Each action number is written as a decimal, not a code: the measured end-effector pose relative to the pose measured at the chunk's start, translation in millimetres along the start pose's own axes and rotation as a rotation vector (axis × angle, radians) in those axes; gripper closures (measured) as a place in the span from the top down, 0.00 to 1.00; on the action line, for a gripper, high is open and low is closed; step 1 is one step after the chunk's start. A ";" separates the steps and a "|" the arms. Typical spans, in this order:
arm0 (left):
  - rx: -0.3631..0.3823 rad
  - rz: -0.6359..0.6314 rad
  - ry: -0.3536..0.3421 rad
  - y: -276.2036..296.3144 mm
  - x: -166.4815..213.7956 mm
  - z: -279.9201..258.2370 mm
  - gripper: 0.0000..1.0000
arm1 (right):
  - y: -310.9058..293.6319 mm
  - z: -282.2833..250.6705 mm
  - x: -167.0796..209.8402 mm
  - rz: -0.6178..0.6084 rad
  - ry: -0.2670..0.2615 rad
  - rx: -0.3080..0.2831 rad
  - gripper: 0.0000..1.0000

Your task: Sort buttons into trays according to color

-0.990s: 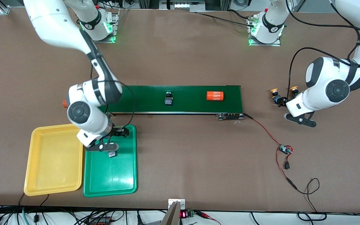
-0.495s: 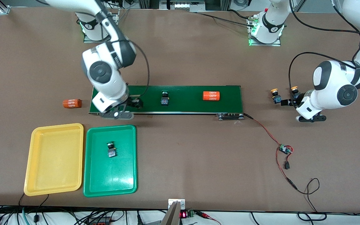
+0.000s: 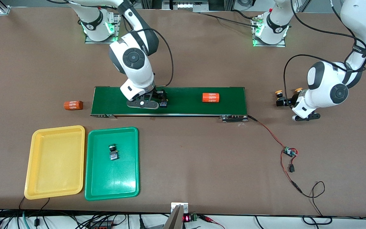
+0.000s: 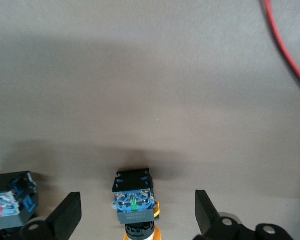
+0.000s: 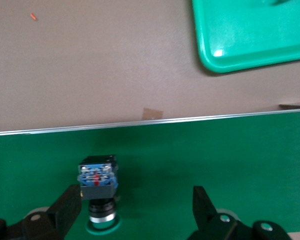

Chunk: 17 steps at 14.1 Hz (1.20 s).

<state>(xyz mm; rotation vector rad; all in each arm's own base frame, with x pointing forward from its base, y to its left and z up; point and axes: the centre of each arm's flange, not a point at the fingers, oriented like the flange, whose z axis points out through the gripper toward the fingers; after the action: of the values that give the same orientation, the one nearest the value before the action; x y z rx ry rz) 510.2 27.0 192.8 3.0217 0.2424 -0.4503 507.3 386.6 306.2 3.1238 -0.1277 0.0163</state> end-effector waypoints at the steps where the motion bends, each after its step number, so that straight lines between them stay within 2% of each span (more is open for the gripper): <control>1: -0.002 -0.001 -0.013 0.0 -2.0 6.2 1.00 | -4.3 7.2 -2.1 0.002 0.003 0.004 0.99; 8: -0.010 -0.008 -0.068 -2.2 -11.6 31.9 0.99 | -24.8 56.3 -13.4 0.021 0.009 0.020 0.96; 9: -0.011 -0.010 -0.071 -3.1 -12.3 33.5 0.95 | -23.3 58.9 -12.0 0.024 0.009 0.018 0.90; 11: -0.013 -0.013 -0.075 -4.9 -12.7 35.2 0.78 | -18.8 60.5 -7.8 0.026 0.011 0.014 0.66; 12: -0.015 -0.017 -0.078 -6.8 -12.9 36.5 0.63 | -15.8 60.3 -4.9 0.017 0.013 0.013 0.58; 13: -0.018 -0.023 -0.082 -10.3 -13.4 38.3 0.53 | -11.2 59.2 0.1 0.003 0.016 0.012 0.44; 14: -0.021 -0.032 -0.082 -14.4 -13.1 38.0 0.43 | -3.5 55.7 8.4 -0.008 0.022 0.014 0.41; 17: -0.023 -0.031 -0.069 -14.6 -11.2 33.0 0.43 | 33.0 24.0 46.0 -0.026 0.028 0.010 0.41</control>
<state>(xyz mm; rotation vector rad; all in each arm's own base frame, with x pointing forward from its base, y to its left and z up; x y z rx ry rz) 487.8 36.5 163.9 2.9769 0.2881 -0.5485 550.6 349.6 283.2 3.1332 -0.0864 0.0601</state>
